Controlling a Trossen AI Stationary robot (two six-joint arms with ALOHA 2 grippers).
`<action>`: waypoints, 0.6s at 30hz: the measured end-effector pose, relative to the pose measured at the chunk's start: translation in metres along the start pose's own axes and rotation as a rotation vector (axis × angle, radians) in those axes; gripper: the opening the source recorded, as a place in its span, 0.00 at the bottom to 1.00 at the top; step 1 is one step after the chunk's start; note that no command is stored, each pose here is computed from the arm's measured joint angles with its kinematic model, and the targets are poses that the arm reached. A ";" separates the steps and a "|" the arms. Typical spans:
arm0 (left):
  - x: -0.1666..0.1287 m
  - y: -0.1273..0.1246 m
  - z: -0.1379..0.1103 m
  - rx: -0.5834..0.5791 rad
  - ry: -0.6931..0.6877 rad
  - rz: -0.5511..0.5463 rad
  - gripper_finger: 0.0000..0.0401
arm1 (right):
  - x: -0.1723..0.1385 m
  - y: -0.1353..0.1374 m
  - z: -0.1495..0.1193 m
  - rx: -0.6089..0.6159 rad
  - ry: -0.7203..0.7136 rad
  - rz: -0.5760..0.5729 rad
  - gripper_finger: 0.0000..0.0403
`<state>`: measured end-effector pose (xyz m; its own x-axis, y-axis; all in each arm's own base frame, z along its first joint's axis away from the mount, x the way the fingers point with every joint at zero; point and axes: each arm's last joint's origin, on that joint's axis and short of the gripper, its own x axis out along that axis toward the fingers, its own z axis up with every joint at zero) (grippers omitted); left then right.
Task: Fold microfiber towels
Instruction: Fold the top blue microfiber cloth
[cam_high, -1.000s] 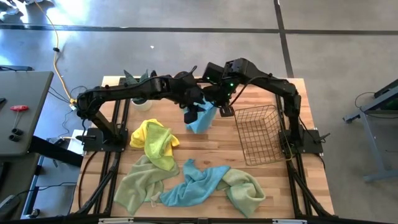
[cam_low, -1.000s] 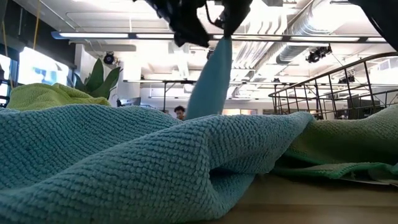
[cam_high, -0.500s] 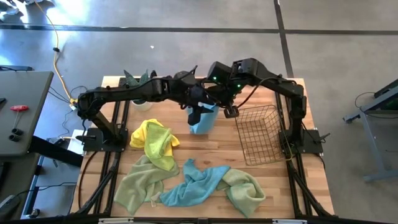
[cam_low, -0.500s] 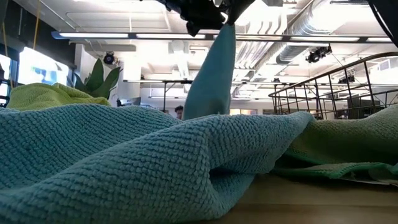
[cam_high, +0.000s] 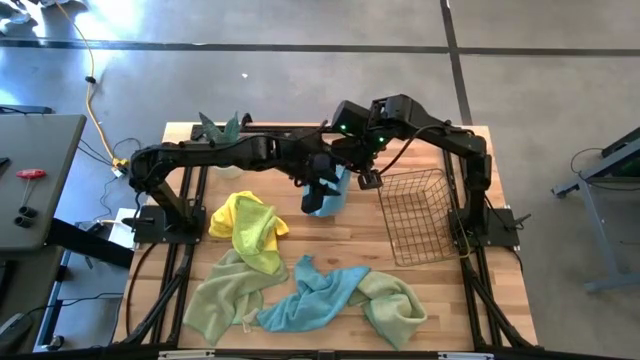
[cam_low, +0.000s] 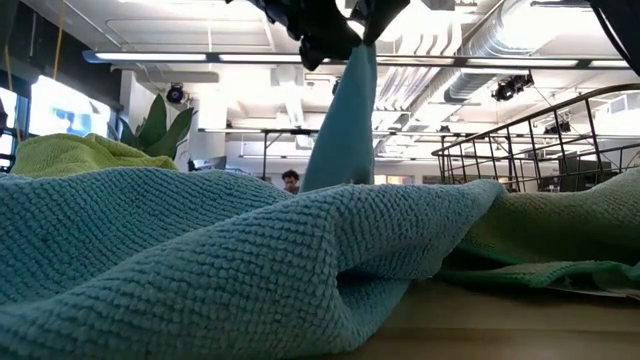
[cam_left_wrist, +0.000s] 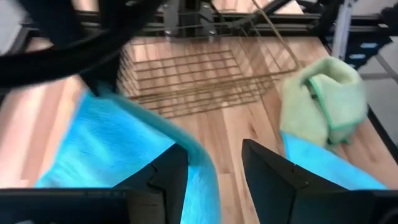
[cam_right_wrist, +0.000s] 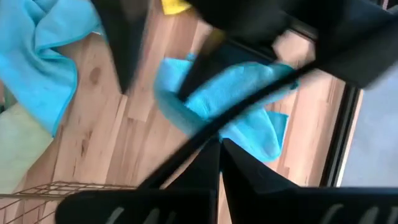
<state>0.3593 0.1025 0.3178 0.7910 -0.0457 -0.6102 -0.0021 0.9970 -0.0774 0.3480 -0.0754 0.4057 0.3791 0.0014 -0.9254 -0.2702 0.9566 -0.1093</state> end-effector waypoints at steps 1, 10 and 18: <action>0.000 -0.001 -0.001 -0.004 0.010 -0.003 0.35 | -0.001 0.000 0.000 0.002 0.004 -0.012 0.00; 0.000 -0.007 -0.001 -0.037 0.016 -0.011 0.31 | -0.024 0.007 -0.008 0.032 -0.032 -0.051 0.00; 0.004 -0.018 0.000 -0.018 0.020 -0.035 0.21 | -0.041 0.011 -0.014 0.049 -0.046 -0.123 0.00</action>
<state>0.3623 0.0845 0.3173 0.7782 -0.0816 -0.6227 0.0138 0.9935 -0.1130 0.3166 -0.0692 0.4375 0.4475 -0.1047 -0.8881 -0.1759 0.9634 -0.2022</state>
